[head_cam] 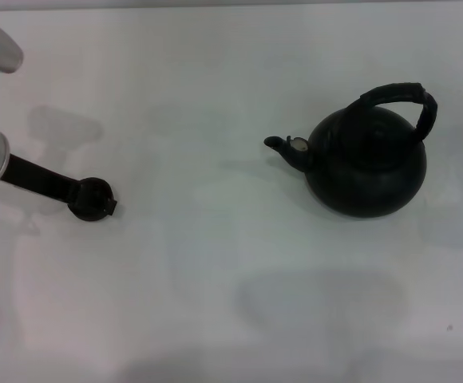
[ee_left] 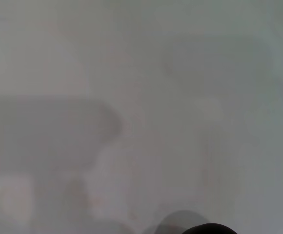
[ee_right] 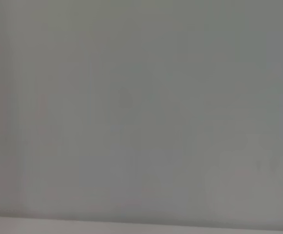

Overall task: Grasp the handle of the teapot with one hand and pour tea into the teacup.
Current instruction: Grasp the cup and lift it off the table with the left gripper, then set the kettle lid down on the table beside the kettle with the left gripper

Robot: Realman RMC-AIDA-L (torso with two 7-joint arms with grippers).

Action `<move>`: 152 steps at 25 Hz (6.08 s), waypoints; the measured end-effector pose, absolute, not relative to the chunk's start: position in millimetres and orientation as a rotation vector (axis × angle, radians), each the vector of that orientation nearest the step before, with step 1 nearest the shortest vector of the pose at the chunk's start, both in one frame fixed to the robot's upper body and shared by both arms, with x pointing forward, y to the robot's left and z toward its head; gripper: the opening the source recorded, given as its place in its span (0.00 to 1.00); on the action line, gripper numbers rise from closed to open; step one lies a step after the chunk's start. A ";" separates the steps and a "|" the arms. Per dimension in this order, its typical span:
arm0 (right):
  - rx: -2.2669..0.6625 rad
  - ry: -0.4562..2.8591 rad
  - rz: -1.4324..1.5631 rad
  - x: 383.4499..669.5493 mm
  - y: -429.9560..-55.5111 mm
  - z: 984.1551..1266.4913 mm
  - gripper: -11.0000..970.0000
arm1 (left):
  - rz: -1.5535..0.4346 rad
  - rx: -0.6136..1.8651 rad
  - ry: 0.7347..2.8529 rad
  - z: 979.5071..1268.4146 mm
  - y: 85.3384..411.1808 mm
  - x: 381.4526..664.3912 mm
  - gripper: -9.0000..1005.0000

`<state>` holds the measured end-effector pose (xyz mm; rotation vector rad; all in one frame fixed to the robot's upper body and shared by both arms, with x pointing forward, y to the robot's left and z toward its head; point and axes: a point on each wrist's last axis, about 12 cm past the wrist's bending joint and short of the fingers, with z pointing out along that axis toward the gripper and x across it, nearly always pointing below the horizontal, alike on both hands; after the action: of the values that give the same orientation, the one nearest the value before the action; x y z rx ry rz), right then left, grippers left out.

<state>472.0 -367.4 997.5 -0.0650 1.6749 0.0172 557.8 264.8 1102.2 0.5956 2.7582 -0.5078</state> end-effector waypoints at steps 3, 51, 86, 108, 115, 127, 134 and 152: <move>-0.065 1.675 0.017 472.1 -367.4 997.6 0.90 | -0.503 0.600 2.755 1103.3 263.9 559.3 0.74; -0.084 1.650 0.042 476.3 -360.5 1000.5 0.91 | -0.601 1.065 2.526 1108.8 136.4 597.6 0.70; -0.077 1.658 0.047 474.0 -359.6 998.5 0.90 | -0.526 1.164 2.506 1099.3 127.3 591.5 0.71; -0.073 1.662 0.045 472.5 -360.0 997.7 0.90 | -0.534 1.172 2.537 1098.3 129.9 588.7 0.71; -0.069 1.665 0.042 471.5 -360.9 997.2 0.90 | -0.542 1.149 2.555 1096.9 134.0 587.8 0.71; -0.069 1.662 0.038 472.4 -361.6 997.8 0.90 | -0.517 1.158 2.579 1093.6 139.8 585.1 0.85; -0.070 1.663 0.034 471.5 -362.8 997.7 0.90 | -0.545 1.137 2.558 1101.4 143.9 582.3 0.88; -0.070 1.659 0.038 471.7 -362.4 998.3 0.90 | -0.498 1.089 2.554 1116.2 165.2 573.8 0.88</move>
<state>471.7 -362.4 998.3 -0.0701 1.6587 0.0378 573.8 165.2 1116.2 1.0887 2.5540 -0.4980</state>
